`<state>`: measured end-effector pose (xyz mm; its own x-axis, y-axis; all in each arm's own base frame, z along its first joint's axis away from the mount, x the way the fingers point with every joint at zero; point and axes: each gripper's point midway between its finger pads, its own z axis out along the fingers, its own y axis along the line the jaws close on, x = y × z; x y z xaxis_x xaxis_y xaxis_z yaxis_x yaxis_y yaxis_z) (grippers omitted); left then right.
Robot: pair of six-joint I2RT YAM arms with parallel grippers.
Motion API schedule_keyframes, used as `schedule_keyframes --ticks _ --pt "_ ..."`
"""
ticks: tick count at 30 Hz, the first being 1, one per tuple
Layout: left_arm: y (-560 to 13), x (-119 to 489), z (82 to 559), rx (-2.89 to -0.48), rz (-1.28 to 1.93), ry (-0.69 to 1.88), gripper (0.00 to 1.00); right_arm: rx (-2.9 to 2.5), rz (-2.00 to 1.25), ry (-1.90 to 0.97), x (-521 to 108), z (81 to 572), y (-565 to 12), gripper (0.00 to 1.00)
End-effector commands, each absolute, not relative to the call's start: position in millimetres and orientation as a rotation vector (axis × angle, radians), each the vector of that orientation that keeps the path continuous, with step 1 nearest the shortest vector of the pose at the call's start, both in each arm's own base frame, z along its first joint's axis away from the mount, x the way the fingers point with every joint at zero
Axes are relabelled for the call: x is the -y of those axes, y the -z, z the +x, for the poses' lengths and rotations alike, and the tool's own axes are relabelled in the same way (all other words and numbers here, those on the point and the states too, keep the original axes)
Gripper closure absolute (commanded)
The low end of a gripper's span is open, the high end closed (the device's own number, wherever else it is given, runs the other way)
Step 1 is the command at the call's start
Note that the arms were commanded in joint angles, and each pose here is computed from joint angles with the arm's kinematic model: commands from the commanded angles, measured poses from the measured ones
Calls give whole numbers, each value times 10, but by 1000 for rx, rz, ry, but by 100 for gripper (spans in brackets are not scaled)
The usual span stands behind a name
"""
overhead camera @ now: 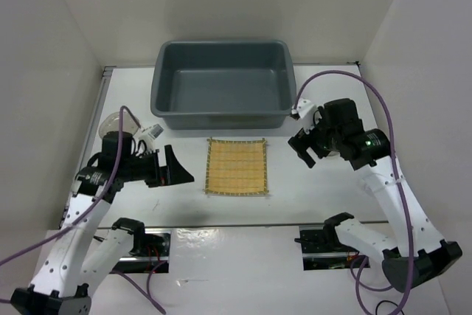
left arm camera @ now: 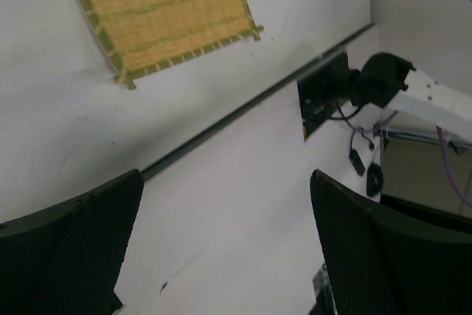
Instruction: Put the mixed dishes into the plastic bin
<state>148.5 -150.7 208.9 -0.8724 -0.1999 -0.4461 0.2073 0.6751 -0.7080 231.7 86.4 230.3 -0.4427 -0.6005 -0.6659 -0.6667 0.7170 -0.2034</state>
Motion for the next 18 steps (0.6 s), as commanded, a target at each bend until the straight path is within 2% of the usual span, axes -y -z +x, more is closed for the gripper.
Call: schedule_keyframes --ticks 1,2,3,4,5,6,11,18 --pt "-2108 1738 1380 -2409 119 1284 0 -2124 -1238 -151 -1053 2250 -2166 6" --pt "-2196 1753 1427 -2350 136 1285 0 -2103 -1316 -152 -1103 2223 -2128 14" --pt "-2253 1789 1414 -2330 129 1296 0 -2080 -1419 -117 -1214 2207 -2005 48" --pt "-2326 1759 1520 -2279 100 1243 0 -2063 -1458 -84 -1272 2219 -1952 65" --pt "-2359 1772 1509 -2257 122 1239 0 -2038 -1511 -50 -1332 2216 -1885 79" --pt "-2367 1778 1531 -2263 120 1239 0 -2004 -1549 35 -1346 2260 -1804 100" --pt "-1827 1820 1753 -2495 7 1167 0 -1778 -1742 79 -1876 2146 -1577 100" --pt "-1442 1686 1976 -2566 -241 925 0 -1715 -1816 105 -2126 2270 -1288 100"
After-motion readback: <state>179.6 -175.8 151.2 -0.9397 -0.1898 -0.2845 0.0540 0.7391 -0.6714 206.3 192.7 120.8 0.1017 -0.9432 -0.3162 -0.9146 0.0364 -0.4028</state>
